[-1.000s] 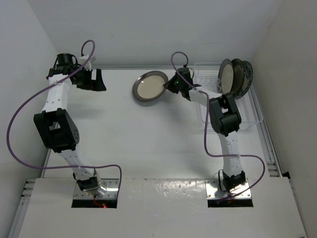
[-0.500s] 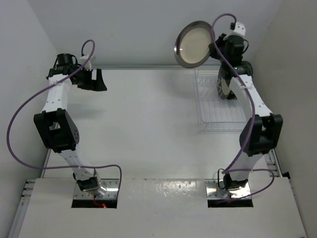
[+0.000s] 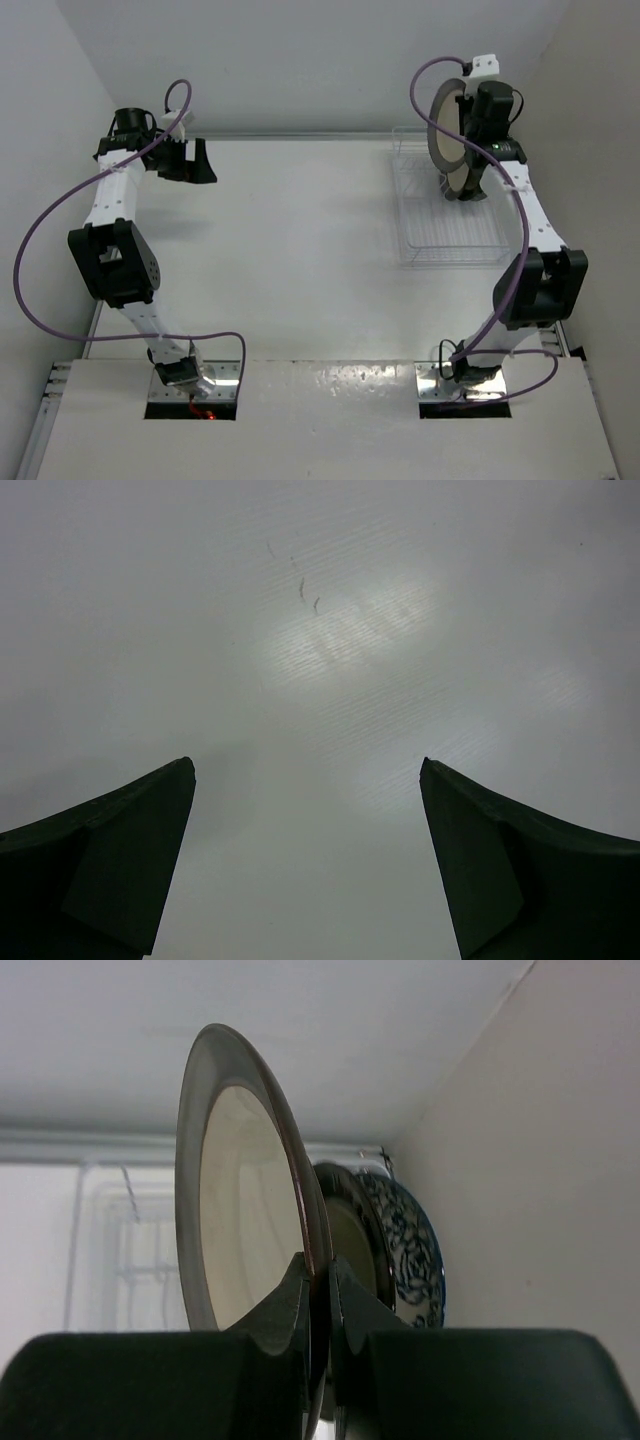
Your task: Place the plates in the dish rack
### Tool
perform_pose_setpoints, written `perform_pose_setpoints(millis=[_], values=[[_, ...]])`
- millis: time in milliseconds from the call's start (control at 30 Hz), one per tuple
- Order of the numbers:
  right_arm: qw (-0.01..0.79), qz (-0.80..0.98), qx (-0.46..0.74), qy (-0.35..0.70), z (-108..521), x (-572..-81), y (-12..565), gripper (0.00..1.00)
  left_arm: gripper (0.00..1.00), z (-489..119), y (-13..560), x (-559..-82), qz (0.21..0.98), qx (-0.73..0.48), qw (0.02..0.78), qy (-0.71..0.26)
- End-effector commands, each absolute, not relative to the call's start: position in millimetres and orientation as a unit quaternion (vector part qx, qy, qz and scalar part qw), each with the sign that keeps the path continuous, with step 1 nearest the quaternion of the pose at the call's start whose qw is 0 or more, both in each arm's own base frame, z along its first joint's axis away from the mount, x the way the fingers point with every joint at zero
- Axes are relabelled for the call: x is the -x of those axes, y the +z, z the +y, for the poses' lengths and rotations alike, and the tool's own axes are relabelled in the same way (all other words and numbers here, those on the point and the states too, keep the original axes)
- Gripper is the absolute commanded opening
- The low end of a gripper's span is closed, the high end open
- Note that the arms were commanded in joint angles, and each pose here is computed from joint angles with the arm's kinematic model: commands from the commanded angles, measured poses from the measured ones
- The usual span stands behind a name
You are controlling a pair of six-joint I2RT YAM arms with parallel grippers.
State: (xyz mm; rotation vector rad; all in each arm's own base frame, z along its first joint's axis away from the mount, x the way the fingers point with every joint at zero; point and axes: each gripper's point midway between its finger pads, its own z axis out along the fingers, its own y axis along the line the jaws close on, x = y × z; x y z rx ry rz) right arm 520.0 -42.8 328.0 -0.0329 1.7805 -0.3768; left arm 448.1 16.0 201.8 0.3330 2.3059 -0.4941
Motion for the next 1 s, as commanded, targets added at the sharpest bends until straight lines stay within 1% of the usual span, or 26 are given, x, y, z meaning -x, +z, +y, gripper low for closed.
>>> perform_pose_setpoints(millis=[0,33,200,233,467,533,567,633,767,800,967], values=[[0.699,0.681,0.008,-0.217,-50,-506,415,0.0,1.0,19,224,-454,0.886,-0.138,0.399,-0.191],[0.687,0.687,0.018,-0.237,-52,-507,405,0.0,1.0,19,224,-454,0.886,-0.138,0.399,-0.191],[0.672,0.676,0.038,-0.298,-49,-506,397,0.0,1.0,18,226,-451,0.886,-0.138,0.399,-0.191],[0.682,0.664,0.036,-0.304,-45,-506,404,0.0,1.0,18,226,-451,0.886,-0.138,0.399,-0.191],[0.677,0.643,0.057,-0.353,-32,-510,406,0.0,1.0,17,227,-451,0.885,-0.139,0.4,-0.195],[0.666,0.639,0.075,-0.377,-26,-510,400,0.0,1.0,17,231,-450,0.883,-0.14,0.404,-0.193],[0.672,0.626,0.083,-0.387,-16,-508,408,0.0,1.0,17,231,-450,0.883,-0.14,0.404,-0.193],[0.656,0.631,0.095,-0.404,-14,-511,399,0.0,1.0,17,231,-450,0.883,-0.14,0.404,-0.193],[0.652,0.633,0.104,-0.405,1,-510,382,0.0,1.0,17,231,-450,0.883,-0.14,0.404,-0.193],[0.644,0.64,0.108,-0.405,0,-510,371,0.0,1.0,17,231,-450,0.883,-0.14,0.404,-0.193],[0.635,0.662,0.094,-0.387,1,-506,348,0.0,1.0,17,231,-450,0.883,-0.14,0.404,-0.193]])
